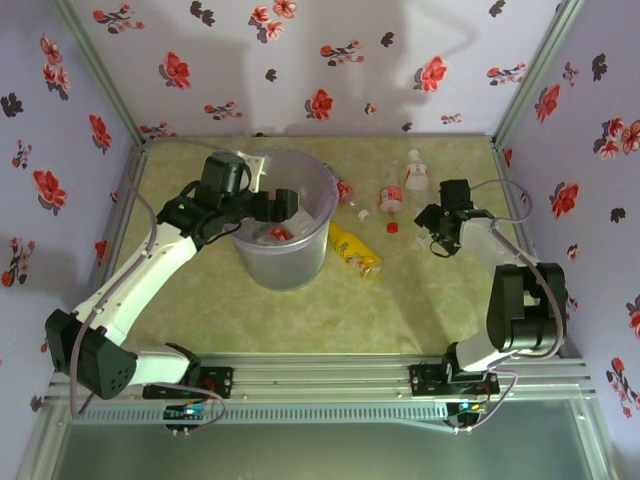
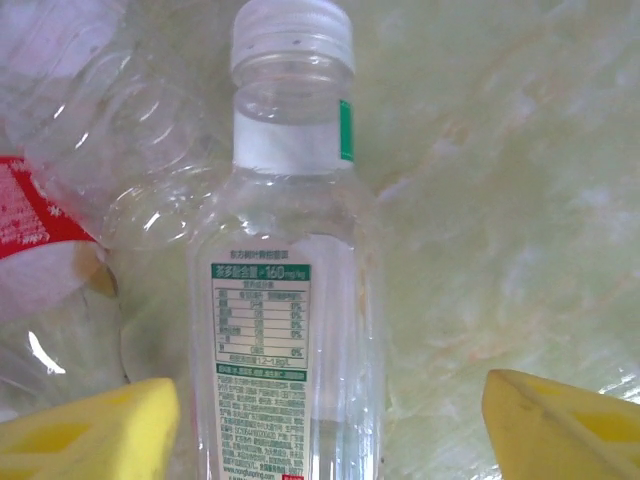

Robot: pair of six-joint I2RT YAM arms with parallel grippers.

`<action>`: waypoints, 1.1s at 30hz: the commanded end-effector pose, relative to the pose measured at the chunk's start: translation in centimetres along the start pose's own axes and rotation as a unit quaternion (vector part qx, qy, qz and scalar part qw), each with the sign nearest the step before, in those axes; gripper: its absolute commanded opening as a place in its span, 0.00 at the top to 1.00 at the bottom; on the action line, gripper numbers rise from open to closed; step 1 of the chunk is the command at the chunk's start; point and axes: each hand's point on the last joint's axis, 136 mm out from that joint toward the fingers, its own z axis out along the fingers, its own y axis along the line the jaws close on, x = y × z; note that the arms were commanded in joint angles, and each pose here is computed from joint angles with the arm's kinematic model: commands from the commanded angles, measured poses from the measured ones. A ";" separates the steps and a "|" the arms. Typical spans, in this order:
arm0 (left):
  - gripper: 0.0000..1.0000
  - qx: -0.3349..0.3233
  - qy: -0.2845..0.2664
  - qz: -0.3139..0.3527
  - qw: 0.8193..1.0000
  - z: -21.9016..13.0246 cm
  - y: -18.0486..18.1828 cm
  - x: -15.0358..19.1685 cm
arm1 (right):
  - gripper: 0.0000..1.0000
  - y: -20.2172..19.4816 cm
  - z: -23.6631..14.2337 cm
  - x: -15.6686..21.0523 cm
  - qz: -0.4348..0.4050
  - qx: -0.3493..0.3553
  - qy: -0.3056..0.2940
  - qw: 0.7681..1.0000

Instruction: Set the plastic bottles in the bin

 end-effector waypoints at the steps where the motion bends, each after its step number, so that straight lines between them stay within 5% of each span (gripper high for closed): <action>1: 0.05 0.012 -0.013 -0.008 1.000 -0.4 -0.3 -0.7 | 0.10 -0.1 -0.1 0.1 -0.014 -0.006 0.016 1.000; 6: 0.05 0.018 -0.022 -0.008 1.000 -0.9 -0.7 -1.1 | 0.03 1.8 1.0 -0.9 -0.029 -0.017 0.031 0.999; 15: 0.05 0.022 -0.013 -0.012 1.000 -0.1 -0.8 -1.2 | 0.07 2.4 4.6 -1.3 -0.045 -0.002 0.063 0.997; 28: 0.05 0.043 -0.012 -0.015 0.999 0.5 -1.6 -1.7 | 0.35 1.4 4.9 -1.3 -0.058 0.015 0.060 0.996; 33: 0.05 0.050 -0.018 -0.011 0.999 0.3 -2.0 -2.3 | 0.37 1.3 3.6 -1.2 -0.062 0.013 0.059 0.996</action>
